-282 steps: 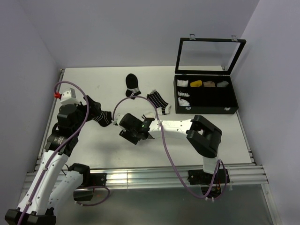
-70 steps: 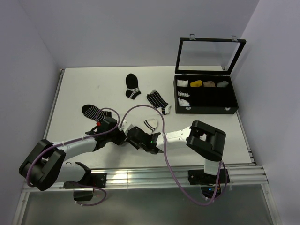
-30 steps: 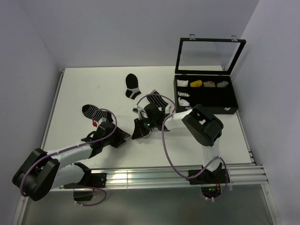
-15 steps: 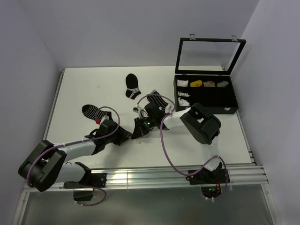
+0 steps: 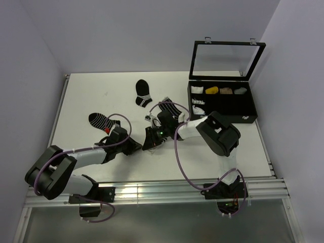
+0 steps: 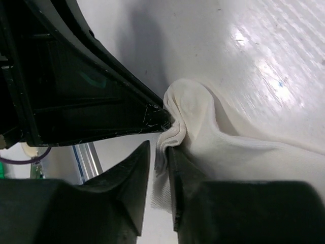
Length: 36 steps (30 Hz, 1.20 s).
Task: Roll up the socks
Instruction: Roll the sock at the center of the board.
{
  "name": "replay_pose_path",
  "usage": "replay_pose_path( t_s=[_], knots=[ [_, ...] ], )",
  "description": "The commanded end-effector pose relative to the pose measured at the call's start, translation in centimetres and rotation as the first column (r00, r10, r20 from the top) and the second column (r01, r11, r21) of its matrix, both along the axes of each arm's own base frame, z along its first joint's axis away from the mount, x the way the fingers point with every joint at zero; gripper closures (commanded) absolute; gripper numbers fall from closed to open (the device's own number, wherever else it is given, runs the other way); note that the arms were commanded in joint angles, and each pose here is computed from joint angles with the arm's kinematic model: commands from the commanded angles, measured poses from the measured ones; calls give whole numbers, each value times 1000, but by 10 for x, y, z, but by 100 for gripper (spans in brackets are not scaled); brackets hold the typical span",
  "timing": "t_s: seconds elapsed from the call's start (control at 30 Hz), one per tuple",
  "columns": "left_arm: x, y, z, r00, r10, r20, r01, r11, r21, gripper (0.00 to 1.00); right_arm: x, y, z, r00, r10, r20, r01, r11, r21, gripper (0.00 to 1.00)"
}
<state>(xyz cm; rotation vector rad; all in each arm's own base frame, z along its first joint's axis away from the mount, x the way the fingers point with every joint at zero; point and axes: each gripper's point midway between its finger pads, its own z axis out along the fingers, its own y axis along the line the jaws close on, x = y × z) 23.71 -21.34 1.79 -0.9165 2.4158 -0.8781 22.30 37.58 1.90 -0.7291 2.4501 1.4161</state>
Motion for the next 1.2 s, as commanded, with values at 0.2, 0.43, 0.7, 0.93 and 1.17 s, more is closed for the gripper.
replay_pose_path(
  t_s=[0.2,0.43,0.7,0.93,1.17],
  knots=[
    [-22,19,-31,991,-20,-129,38,989,144,84,12,-39,5,971,-103,216,146,971,-189,59],
    [-14,23,-24,994,-20,-106,41,980,197,84,15,-45,36,863,-128,489,265,938,-224,58],
    [-12,18,-12,997,-34,-64,43,987,156,80,9,-38,33,837,-91,540,241,947,-214,58],
    [-12,19,-10,998,-27,-59,36,987,157,78,0,-24,40,736,26,677,215,939,-269,52],
    [-14,26,-10,998,0,-58,9,986,167,75,4,-15,33,670,108,735,250,899,-360,51]
  ],
)
